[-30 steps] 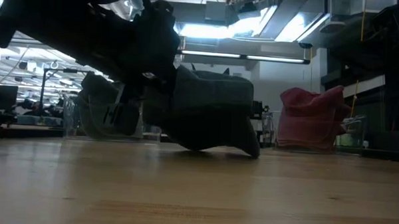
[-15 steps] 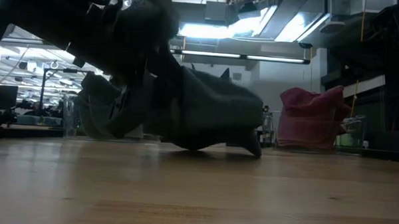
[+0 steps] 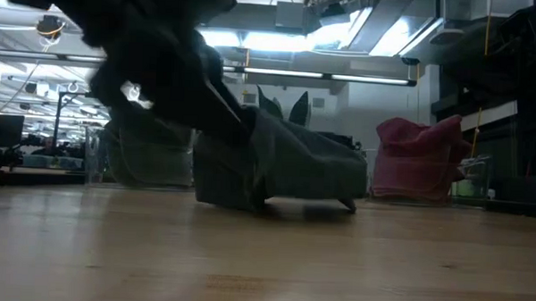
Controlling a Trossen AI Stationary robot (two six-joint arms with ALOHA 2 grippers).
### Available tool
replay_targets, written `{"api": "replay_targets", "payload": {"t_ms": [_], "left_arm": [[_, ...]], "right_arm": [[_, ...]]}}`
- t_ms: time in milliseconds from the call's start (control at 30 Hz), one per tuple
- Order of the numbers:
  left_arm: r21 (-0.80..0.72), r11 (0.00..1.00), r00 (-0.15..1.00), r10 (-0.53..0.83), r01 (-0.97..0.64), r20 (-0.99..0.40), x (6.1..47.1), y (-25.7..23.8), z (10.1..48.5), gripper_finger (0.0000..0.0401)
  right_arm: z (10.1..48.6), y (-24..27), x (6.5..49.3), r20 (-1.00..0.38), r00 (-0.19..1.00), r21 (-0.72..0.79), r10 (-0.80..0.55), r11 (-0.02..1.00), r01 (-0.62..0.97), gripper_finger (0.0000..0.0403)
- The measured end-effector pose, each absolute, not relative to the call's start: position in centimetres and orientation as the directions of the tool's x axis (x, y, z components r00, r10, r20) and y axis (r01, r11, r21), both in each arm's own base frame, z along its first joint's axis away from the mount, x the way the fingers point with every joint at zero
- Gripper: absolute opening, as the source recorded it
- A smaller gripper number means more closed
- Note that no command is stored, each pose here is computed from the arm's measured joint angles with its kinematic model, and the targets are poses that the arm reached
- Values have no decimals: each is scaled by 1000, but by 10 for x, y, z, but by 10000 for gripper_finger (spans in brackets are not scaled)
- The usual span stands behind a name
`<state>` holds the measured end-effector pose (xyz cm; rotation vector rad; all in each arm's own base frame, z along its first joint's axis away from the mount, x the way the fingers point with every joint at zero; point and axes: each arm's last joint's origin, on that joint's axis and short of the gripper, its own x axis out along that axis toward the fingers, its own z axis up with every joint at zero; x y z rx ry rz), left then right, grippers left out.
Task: Pick & Place hat
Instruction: Put the black cap into the left transparent bin
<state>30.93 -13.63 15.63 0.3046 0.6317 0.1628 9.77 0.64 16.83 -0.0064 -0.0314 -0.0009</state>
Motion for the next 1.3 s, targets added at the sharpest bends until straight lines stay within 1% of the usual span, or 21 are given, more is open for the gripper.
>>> {"api": "replay_targets", "payload": {"t_ms": [100,233,300,367,467,567,633,733,767,833,900,1000,1233,1300], "left_arm": [[207,978,762,112,29,-638,304,-132,164,209],[-20,994,684,-86,103,-725,294,-129,173,203],[-102,989,651,-148,108,-745,290,-129,176,201],[-132,985,641,-170,108,-748,287,-128,180,199],[-88,991,657,-130,97,-742,286,-126,185,195],[40,996,702,-25,76,-712,286,-122,189,191],[162,986,734,82,40,-675,287,-119,192,188],[331,939,765,277,-88,-581,290,-112,197,184],[369,920,765,329,-129,-554,291,-109,198,182],[406,897,754,387,-175,-530,293,-104,198,180],[407,898,742,387,-168,-548,296,-101,193,177],[377,919,727,336,-114,-599,303,-100,177,175],[350,936,674,240,29,-698,308,-113,140,175],[355,933,661,234,52,-713,307,-118,133,175]], "right_arm": [[168,6,98,31,1000,-6,-1,1000,1,16],[168,6,98,31,1000,-6,-1,1000,1,16],[168,6,98,32,999,-6,-1,1000,1,16],[168,6,98,31,1000,-6,-1,1000,1,16],[168,6,98,31,1000,-6,-1,1000,1,16],[168,6,98,31,1000,-6,-1,1000,1,16],[168,6,98,32,1000,-6,-1,1000,1,16],[168,6,98,31,1000,-6,-1,1000,1,16],[168,6,98,31,1000,-6,-1,1000,1,16],[168,6,98,31,1000,-6,-1,1000,1,16],[168,6,98,31,1000,-6,-1,1000,1,16],[168,6,98,31,1000,-6,-1,1000,1,16],[168,6,98,31,1000,-6,-1,1000,1,16],[168,6,98,31,1000,-6,-1,1000,1,16]]}}
